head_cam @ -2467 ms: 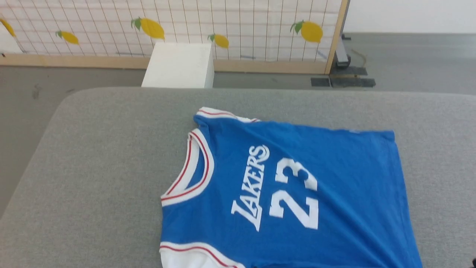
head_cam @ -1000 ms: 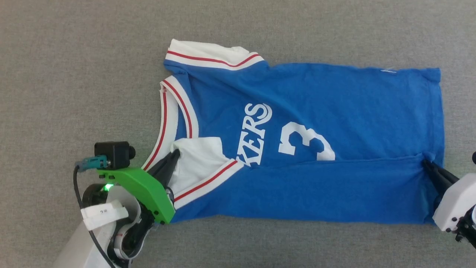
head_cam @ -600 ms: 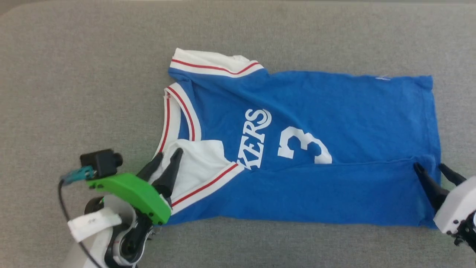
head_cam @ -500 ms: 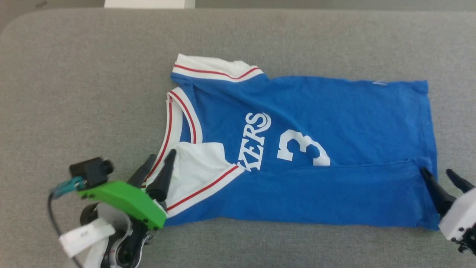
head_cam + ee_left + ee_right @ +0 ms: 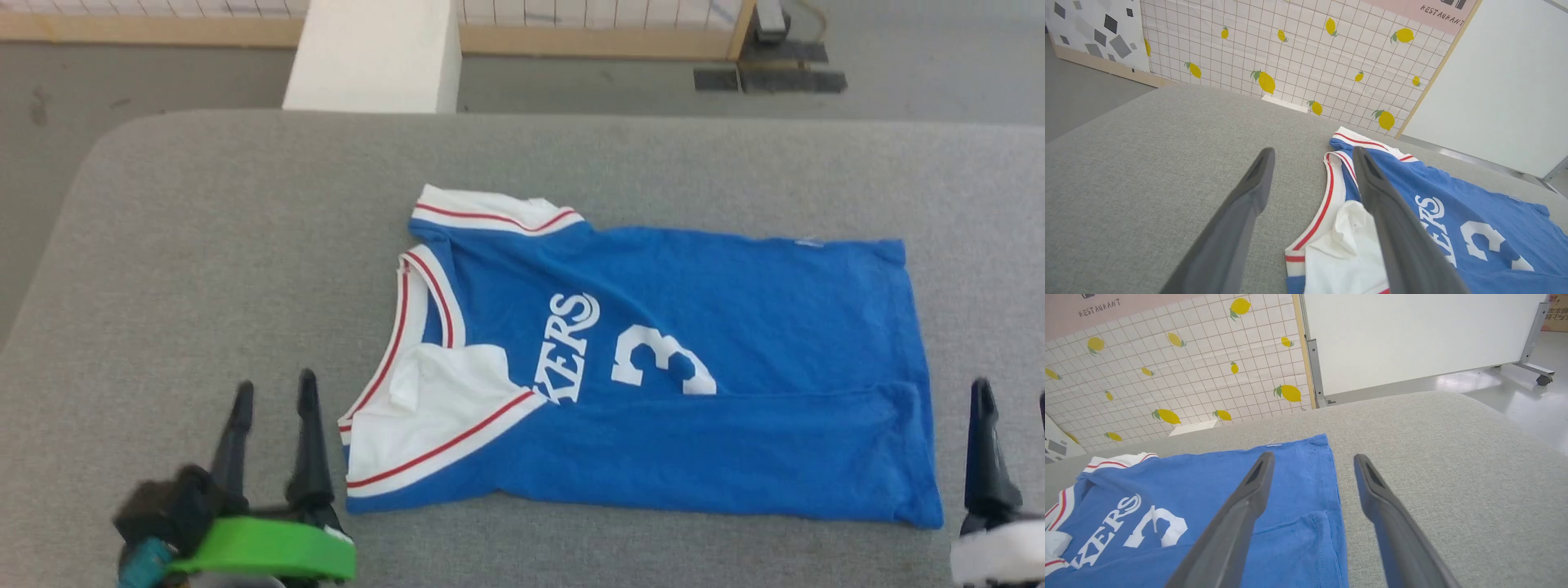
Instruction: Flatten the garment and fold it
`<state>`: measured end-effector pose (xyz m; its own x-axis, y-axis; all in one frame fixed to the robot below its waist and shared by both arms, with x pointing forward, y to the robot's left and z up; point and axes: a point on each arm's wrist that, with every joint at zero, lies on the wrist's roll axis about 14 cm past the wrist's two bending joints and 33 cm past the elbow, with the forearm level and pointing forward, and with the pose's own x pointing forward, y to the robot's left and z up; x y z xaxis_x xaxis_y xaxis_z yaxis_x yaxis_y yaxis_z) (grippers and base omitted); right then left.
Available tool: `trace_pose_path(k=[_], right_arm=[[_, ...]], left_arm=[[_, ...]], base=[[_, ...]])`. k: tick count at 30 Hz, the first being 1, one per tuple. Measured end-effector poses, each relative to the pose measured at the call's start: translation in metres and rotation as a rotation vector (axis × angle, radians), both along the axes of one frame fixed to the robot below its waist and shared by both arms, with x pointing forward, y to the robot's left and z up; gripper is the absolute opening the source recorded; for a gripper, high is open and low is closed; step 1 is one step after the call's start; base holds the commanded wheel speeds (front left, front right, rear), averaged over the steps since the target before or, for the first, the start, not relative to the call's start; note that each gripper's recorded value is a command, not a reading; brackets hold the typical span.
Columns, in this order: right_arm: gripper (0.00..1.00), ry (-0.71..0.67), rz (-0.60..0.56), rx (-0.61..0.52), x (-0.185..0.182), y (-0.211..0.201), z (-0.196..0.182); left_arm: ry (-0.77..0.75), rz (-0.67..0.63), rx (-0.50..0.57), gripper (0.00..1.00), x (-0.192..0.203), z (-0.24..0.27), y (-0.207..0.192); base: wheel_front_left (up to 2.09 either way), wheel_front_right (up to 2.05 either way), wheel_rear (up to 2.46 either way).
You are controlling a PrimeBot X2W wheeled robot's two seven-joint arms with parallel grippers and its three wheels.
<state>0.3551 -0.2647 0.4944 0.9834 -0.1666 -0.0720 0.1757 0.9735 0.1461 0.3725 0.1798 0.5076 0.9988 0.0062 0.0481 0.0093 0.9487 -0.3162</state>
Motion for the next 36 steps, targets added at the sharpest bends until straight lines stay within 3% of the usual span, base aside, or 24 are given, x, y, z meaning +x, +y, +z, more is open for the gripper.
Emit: trace_pose_path(k=[3,7,14,22,29,36], right_arm=[[1.0,-0.008,-0.005,-0.035,-0.014,0.001,-0.002],[1.0,0.0,-0.006,0.004,-0.028,0.005,-0.012],[1.0,-0.017,0.006,0.038,-0.03,0.011,-0.013],[1.0,0.003,0.014,0.072,-0.021,0.016,-0.022],[1.0,0.049,0.014,0.108,-0.019,0.021,-0.039],[1.0,0.077,-0.026,0.116,-0.02,0.01,-0.048]], left_arm=[[0.005,0.021,0.03,1.0,-0.018,-0.003,-0.005],[0.034,0.063,0.008,1.0,-0.041,-0.013,0.001],[0.053,0.046,0.049,1.0,-0.05,-0.021,0.005],[0.249,-0.126,0.098,1.0,-0.02,-0.041,-0.01],[0.543,-0.212,0.087,1.0,-0.018,-0.092,-0.021],[0.737,-0.25,-0.004,1.0,-0.024,-0.127,-0.034]], base=[[0.0,0.0,0.0],[0.0,0.0,0.0],[0.0,0.0,0.0],[0.0,0.0,0.0],[0.0,0.0,0.0],[0.0,0.0,0.0]])
